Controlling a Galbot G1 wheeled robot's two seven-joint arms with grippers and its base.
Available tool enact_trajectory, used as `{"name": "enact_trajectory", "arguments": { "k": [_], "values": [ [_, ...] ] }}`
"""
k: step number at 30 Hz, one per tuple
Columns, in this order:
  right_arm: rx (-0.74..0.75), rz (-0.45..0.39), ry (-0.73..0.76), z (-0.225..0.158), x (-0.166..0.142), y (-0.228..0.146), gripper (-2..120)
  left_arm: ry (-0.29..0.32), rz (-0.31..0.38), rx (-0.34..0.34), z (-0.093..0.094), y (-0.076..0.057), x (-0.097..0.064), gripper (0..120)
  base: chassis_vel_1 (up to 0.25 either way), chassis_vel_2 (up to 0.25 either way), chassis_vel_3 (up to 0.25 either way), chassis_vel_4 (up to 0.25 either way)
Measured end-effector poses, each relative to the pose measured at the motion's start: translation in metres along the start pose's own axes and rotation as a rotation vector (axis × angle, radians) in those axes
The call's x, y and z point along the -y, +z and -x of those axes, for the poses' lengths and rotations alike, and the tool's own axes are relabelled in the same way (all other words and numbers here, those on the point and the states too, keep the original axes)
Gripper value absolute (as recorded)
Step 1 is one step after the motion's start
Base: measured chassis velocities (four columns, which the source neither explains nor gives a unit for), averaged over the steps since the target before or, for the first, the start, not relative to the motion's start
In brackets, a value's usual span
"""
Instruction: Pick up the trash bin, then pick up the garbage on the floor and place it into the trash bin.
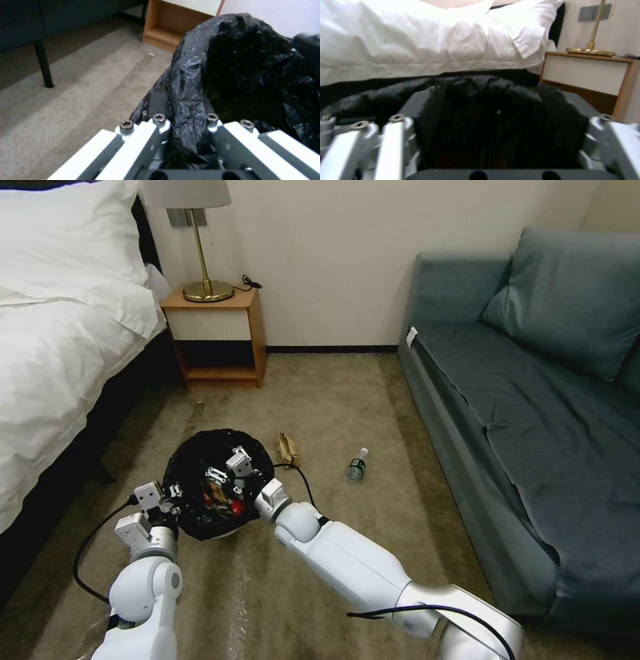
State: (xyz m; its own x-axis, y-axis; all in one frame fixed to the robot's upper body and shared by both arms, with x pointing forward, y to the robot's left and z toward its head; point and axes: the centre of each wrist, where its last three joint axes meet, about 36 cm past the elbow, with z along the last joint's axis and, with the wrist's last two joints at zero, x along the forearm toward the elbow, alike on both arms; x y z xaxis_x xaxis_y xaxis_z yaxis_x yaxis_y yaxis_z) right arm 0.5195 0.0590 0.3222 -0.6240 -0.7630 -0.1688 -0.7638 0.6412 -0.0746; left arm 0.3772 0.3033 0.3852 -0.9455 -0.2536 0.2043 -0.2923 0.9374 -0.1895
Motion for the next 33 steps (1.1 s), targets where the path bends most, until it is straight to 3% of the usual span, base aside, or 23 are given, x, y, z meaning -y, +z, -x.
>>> {"name": "enact_trajectory", "arguments": {
  "k": [2,5,12,14,19,22,29,33],
  "values": [
    [0.001,0.0,0.001,0.0,0.0,0.0,79,0.0,0.0,0.0,0.0,0.0,0.0,5,0.0,0.0,0.0,0.0],
    [0.065,-0.024,0.093,-0.003,0.035,-0.024,97,-0.007,-0.003,-0.006,0.006,0.001,-0.007,5,0.0,0.0,0.0,0.0],
    [0.092,-0.046,0.283,-0.038,0.091,-0.044,100,-0.005,-0.001,-0.011,0.025,0.007,-0.018,5,0.0,0.0,0.0,0.0],
    [0.105,-0.057,0.42,-0.068,0.11,-0.047,100,0.008,-0.003,-0.005,0.038,0.005,-0.019,5,0.0,0.0,0.0,0.0],
    [0.086,-0.03,0.577,-0.116,0.122,-0.038,100,0.02,0.004,0.001,0.049,0.002,-0.02,5,0.0,0.0,0.0,0.0],
    [0.035,-0.034,0.729,-0.184,0.13,-0.015,100,0.029,0.011,0.009,0.055,-0.002,-0.019,5,0.0,0.0,0.0,0.0],
    [0.082,-0.059,0.798,-0.236,0.135,0.003,100,0.035,0.011,0.012,0.057,-0.006,-0.02,5,0.0,0.0,0.0,0.0],
    [0.088,-0.082,0.787,-0.245,0.136,0.008,100,0.035,0.009,0.012,0.057,-0.006,-0.02,5,0.0,0.0,0.0,0.0]
  ]
}}
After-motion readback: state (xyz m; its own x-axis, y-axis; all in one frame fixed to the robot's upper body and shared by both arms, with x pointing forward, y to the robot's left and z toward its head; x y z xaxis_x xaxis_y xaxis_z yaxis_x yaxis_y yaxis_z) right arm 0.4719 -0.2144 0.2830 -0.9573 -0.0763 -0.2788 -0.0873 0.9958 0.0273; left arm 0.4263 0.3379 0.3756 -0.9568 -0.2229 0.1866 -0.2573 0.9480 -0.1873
